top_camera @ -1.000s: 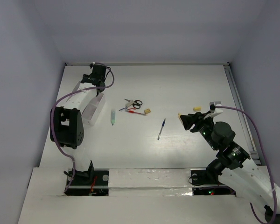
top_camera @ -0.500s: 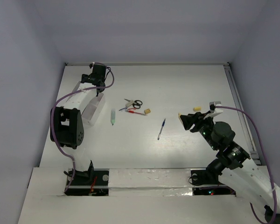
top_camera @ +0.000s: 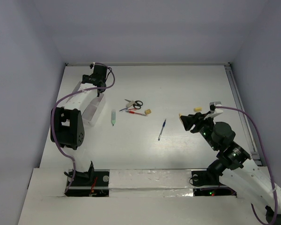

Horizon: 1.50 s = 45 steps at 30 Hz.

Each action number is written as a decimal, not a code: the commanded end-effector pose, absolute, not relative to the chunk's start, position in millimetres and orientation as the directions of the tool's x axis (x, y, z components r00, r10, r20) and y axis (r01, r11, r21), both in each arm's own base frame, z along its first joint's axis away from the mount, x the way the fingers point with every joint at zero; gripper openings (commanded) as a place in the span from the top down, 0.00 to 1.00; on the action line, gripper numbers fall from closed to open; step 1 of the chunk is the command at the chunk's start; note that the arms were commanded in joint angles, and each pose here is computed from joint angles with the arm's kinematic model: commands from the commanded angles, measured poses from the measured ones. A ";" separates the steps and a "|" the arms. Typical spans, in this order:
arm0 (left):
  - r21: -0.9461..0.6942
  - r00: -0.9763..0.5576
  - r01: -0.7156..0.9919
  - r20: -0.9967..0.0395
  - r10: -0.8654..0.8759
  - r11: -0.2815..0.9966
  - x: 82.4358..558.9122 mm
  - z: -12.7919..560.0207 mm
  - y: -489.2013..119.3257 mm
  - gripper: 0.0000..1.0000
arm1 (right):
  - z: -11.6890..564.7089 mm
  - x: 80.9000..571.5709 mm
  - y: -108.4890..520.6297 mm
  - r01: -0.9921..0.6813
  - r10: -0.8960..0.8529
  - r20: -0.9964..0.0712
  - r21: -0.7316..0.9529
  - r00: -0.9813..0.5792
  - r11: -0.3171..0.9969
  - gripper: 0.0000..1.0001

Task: Sort the stationery into containers
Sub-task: Place the stationery in the storage box, then pick up the scissors from the center of the board.

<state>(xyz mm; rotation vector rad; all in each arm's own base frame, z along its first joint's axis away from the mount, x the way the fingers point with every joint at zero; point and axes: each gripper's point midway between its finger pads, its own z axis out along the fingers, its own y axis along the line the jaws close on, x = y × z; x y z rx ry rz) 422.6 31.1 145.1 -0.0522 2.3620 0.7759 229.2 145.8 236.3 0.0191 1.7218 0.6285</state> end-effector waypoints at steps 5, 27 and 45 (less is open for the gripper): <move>0.472 -0.760 -0.242 -0.636 0.137 0.848 432.7 153.9 22.6 0.57 | 241.5 230.6 149.7 -0.348 0.341 -0.910 0.407 -0.237 0.844 0.45; -0.034 -0.409 -0.004 -0.912 -0.033 0.999 413.5 280.6 -103.6 0.41 | 198.3 239.7 201.9 -0.480 0.143 -0.896 0.353 -0.419 0.803 0.46; -0.358 -0.267 0.386 -0.925 -0.269 0.850 278.1 293.1 -154.7 0.03 | 142.0 341.0 306.8 -0.489 -0.119 -0.770 0.270 -0.627 0.829 0.64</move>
